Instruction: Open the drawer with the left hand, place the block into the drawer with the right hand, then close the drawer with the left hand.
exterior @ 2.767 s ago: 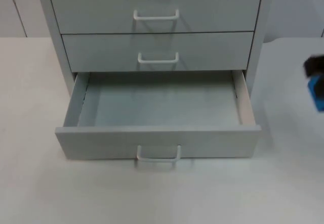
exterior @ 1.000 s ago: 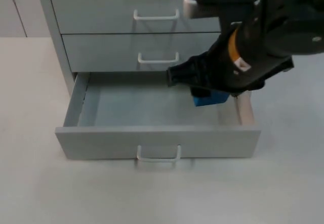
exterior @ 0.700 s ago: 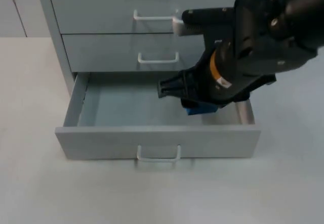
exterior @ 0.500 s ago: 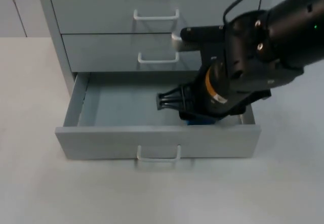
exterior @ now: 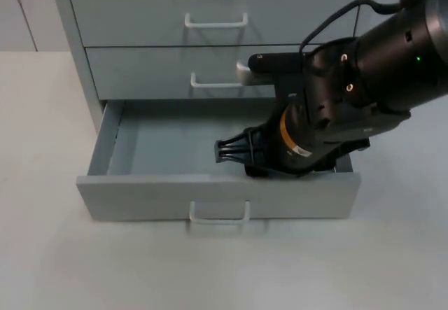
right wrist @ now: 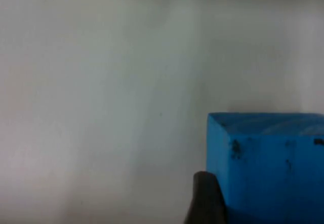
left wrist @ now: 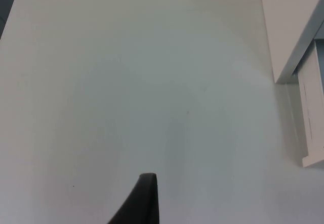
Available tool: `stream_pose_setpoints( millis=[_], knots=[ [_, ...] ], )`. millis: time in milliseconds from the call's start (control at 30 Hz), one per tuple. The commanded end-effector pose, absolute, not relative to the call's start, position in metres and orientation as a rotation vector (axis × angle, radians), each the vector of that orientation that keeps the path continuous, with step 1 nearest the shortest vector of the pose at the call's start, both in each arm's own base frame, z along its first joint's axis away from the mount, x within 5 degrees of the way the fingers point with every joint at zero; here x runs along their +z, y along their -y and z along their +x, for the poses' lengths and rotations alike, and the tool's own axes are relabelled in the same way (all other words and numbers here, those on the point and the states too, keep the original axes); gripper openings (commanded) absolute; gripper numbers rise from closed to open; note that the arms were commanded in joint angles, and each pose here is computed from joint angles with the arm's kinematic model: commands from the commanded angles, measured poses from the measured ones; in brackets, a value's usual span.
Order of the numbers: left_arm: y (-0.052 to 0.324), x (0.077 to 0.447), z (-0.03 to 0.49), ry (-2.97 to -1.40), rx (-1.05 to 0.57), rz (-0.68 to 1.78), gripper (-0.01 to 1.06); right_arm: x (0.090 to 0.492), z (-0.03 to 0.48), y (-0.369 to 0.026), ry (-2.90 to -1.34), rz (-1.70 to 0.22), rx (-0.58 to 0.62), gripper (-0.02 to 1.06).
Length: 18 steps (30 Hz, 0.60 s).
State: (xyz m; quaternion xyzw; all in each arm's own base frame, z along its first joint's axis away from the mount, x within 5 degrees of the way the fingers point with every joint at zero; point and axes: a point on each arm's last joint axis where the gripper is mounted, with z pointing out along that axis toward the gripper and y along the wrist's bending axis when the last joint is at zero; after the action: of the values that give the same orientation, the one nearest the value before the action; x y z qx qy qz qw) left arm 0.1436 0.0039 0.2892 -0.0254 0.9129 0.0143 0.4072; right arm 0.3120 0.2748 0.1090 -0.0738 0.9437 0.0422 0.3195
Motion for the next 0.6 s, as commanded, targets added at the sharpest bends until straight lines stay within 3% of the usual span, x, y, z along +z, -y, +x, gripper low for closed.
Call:
stream_pose_setpoints(
  millis=[0,33,133,367,567],
  knots=[
    [-0.004,0.289,0.143,-2.289,0.026,-0.073,1.0,0.112,0.313,-0.277,-2.47,-0.205,0.117,0.64],
    [-0.004,0.289,0.143,-2.289,0.026,-0.073,1.0,0.112,0.313,-0.277,-2.47,-0.205,0.117,0.69],
    [-0.004,0.289,0.143,-2.289,0.026,-0.073,1.0,0.116,0.313,-0.277,-2.461,-0.204,0.126,0.73],
    [-0.004,0.289,0.143,-2.289,0.024,-0.074,1.0,0.167,0.308,-0.276,-2.389,-0.207,0.207,0.73],
    [-0.004,0.289,0.143,-2.289,0.024,-0.074,1.0,0.204,0.296,-0.266,-2.42,-0.184,0.226,0.73]
  ],
)
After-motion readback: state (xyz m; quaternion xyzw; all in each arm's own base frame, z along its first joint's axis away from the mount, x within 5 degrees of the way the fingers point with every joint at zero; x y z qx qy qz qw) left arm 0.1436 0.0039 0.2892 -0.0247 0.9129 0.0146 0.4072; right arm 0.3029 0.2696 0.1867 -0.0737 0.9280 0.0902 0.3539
